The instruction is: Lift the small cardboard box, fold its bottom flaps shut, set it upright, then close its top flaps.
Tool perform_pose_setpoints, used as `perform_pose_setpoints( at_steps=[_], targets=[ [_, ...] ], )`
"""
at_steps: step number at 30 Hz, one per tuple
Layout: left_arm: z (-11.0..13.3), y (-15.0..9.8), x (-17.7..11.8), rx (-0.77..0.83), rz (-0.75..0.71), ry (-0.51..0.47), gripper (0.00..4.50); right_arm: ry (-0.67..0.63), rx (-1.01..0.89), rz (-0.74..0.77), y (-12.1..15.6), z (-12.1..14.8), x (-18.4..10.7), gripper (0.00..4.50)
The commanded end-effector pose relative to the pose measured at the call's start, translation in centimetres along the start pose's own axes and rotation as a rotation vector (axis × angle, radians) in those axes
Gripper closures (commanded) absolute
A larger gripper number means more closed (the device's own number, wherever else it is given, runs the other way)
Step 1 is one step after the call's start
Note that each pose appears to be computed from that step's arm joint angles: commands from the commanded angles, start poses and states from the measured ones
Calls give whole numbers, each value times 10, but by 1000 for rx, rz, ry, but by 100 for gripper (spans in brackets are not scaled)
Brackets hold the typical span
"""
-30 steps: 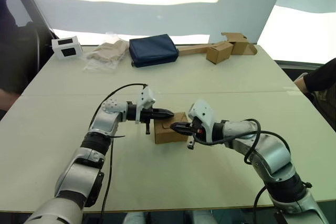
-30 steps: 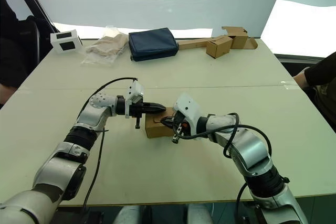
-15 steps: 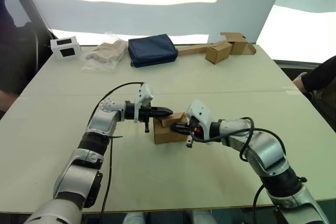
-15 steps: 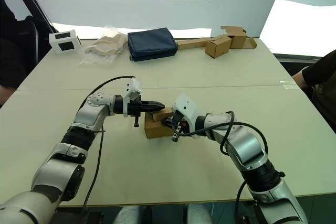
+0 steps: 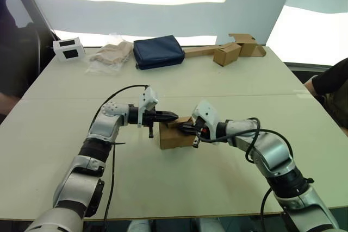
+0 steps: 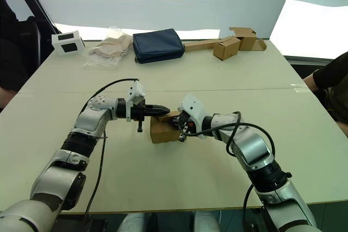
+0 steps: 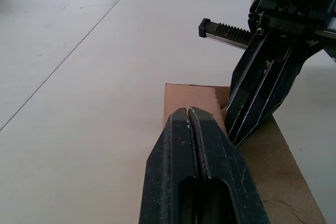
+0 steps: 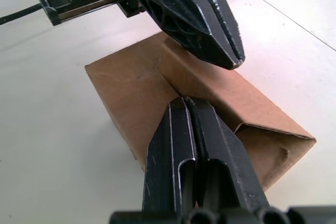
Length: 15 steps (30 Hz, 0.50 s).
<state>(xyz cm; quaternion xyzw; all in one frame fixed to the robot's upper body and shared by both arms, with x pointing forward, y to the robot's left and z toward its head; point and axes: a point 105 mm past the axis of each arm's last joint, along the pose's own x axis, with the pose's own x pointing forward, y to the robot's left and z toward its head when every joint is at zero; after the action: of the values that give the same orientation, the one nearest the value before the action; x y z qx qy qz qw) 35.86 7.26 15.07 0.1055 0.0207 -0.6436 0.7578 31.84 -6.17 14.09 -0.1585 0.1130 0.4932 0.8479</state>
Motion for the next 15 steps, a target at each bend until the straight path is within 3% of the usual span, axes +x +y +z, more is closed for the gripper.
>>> perform_pose_setpoints(
  at_steps=[1, 10, 15],
  targets=[
    [11, 3, -3, 46, 7, -15, 448, -17, -28, -7, -3, 8, 1, 450],
    [-7, -7, -3, 97, -30, 74, 448, -133, -21, 97, 13, 36, -20, 450],
    [-4, -10, -3, 104, -31, 63, 448, -206, -2, 74, 8, 56, -35, 450]
  ],
)
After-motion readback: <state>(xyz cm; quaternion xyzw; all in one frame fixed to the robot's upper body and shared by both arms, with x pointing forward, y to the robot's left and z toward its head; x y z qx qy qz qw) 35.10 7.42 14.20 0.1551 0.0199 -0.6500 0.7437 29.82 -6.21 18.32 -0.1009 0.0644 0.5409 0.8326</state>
